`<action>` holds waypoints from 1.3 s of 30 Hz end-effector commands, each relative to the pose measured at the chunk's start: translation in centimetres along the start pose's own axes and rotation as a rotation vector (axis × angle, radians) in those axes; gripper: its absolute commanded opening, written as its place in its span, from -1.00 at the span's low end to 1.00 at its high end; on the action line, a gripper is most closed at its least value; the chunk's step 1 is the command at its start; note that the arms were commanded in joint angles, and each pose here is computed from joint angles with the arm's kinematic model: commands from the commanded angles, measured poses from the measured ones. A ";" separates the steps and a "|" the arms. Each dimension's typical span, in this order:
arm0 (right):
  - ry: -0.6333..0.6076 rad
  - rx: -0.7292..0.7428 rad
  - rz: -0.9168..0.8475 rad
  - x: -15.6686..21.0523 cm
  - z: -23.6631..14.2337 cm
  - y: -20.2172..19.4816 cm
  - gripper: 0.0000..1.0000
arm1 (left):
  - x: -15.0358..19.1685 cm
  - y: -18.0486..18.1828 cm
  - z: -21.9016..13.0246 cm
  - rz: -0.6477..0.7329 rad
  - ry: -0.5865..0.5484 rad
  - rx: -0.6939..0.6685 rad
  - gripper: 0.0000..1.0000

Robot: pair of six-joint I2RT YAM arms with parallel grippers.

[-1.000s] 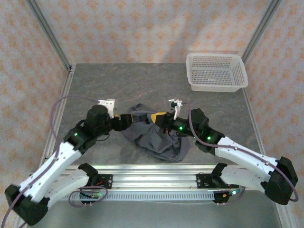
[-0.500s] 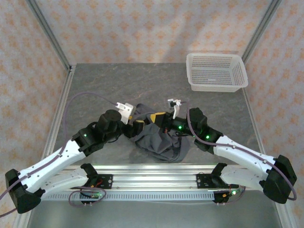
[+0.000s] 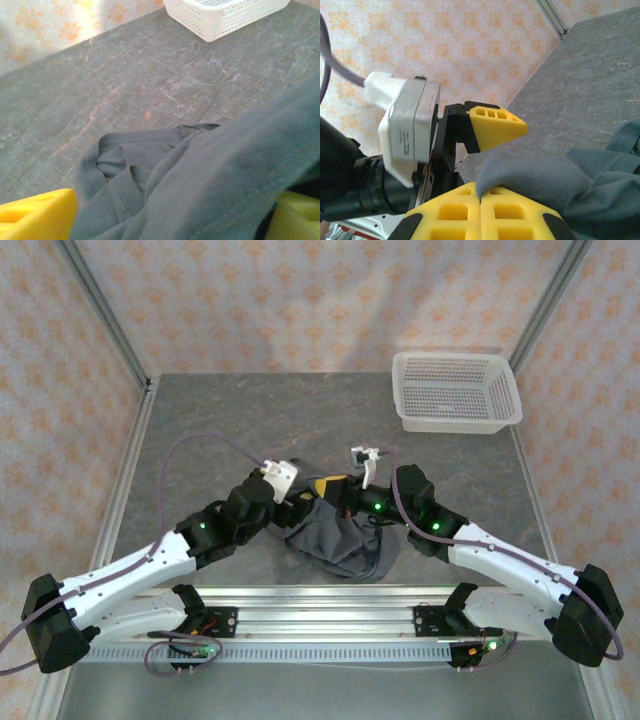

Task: Fold the inside-out t-shirt

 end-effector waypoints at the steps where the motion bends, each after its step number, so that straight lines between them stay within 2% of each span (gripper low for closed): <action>1: -0.028 -0.029 -0.025 -1.7 0.0 1.0 -1.00 | -1.5 0.9 0.1 0.114 -0.102 -0.104 0.78; 3: -0.019 -0.025 -0.030 -1.7 0.0 1.0 -1.00 | -1.9 1.4 0.1 0.128 -0.120 -0.152 0.74; 6: -0.014 -0.015 -0.038 -1.8 -0.1 0.9 -1.00 | -2.9 2.2 -0.2 0.124 -0.141 -0.222 0.47; 12: 0.019 0.035 -0.041 -1.1 -0.1 0.0 -1.00 | -4.1 3.0 -1.2 0.072 -0.149 -0.282 -0.29; 14: 0.029 0.048 -0.040 -0.7 0.0 -0.4 -1.00 | -4.5 3.0 -1.8 0.036 -0.161 -0.264 -0.56; 16: 0.040 0.055 -0.040 -0.3 0.0 -0.6 -1.00 | -4.8 2.7 -2.3 0.009 -0.172 -0.221 -0.93; 17: 0.044 0.061 -0.041 -0.1 0.0 -0.8 -1.00 | -5.0 2.4 -2.6 0.000 -0.170 -0.189 -1.00; 22: 0.106 0.170 -0.084 2.4 -0.5 -3.2 -0.95 | -7.4 1.0 -5.1 -0.124 -0.148 -0.021 -1.00; 25: 0.122 0.356 -0.130 4.4 -1.9 -6.5 -0.60 | -8.3 -0.3 -5.4 -0.197 -0.059 0.116 -1.00; 26: 0.126 0.359 -0.146 4.6 -2.1 -6.6 -0.54 | -8.4 -0.6 -5.4 -0.216 -0.029 0.144 -1.00; 29: 0.137 0.276 -0.202 4.3 -2.5 -4.5 -0.35 | -8.5 -1.4 -4.7 -0.260 0.063 0.186 -1.00; 31: 0.116 0.237 -0.299 3.6 -2.8 -2.2 -0.26 | -8.5 -1.7 -4.2 -0.274 0.107 0.188 -1.00; 34: 0.052 0.254 -0.453 1.9 -3.5 0.4 -0.19 | -8.4 -1.8 -3.6 -0.299 0.153 0.175 -1.00; 39: 0.006 0.262 -0.522 -0.5 -2.2 2.9 -0.06 | -8.5 -1.9 -3.0 -0.360 0.198 0.166 -1.00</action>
Point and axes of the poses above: each hand's point on the last joint's axis, 136 mm out from that joint toward the fingers, its own z axis out along the fingers, its own y axis along the line the jaws close on, x = y × z, the point moved 3 cm from there along -z, back along the fingers, and after that the axes turned 13 degrees about -z, right-handed, at the moved point
